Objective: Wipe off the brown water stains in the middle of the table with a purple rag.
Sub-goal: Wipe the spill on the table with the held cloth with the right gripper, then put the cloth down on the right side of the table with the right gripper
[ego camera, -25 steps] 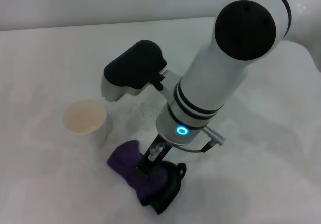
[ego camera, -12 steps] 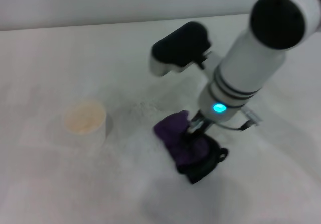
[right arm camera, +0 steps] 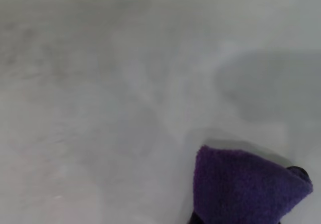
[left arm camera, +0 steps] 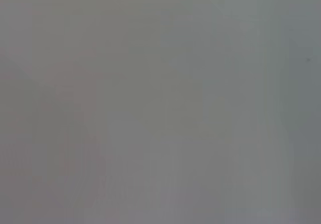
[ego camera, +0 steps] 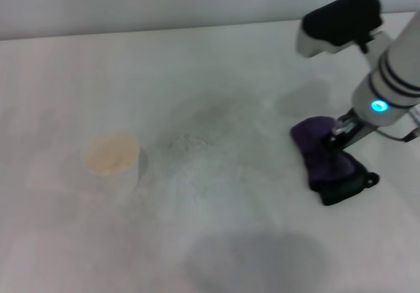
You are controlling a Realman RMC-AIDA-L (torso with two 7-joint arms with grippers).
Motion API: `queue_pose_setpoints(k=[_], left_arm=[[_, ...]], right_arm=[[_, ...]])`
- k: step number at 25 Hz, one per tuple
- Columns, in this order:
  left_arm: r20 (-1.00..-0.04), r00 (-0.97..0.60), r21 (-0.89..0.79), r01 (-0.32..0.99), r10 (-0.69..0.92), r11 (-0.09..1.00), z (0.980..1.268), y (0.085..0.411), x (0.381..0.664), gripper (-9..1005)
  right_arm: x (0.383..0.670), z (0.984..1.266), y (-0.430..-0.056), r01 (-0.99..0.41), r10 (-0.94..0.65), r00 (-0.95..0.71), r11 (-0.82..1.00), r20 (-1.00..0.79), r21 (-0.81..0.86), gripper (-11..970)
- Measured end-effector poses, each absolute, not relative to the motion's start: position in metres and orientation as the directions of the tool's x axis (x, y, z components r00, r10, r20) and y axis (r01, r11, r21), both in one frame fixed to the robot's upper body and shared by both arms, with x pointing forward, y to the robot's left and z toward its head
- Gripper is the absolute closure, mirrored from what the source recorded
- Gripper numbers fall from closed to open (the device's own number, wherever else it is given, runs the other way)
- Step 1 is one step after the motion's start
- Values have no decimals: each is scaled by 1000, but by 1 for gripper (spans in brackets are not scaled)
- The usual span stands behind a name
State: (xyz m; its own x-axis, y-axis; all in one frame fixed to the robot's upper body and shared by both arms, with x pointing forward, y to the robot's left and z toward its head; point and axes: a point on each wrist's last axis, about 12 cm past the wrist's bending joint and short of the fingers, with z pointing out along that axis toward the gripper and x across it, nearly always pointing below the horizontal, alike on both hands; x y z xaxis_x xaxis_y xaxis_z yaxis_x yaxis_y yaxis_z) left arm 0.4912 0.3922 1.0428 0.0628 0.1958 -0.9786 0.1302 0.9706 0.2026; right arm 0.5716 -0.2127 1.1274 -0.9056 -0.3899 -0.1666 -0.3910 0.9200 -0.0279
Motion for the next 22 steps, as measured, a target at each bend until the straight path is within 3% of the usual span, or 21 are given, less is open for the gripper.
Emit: queue_pose_setpoints(k=[9, 22], left_arm=[[-979, 63, 202, 129, 195, 971, 1043, 392, 491, 103], [-978, 63, 205, 128, 198, 970, 1043, 393, 491, 103]], right_arm=[[576, 1114, -261, -301, -304, -944, 953, -129, -44, 875], [576, 1114, -259, -334, -340, -931, 940, -131, -62, 877]])
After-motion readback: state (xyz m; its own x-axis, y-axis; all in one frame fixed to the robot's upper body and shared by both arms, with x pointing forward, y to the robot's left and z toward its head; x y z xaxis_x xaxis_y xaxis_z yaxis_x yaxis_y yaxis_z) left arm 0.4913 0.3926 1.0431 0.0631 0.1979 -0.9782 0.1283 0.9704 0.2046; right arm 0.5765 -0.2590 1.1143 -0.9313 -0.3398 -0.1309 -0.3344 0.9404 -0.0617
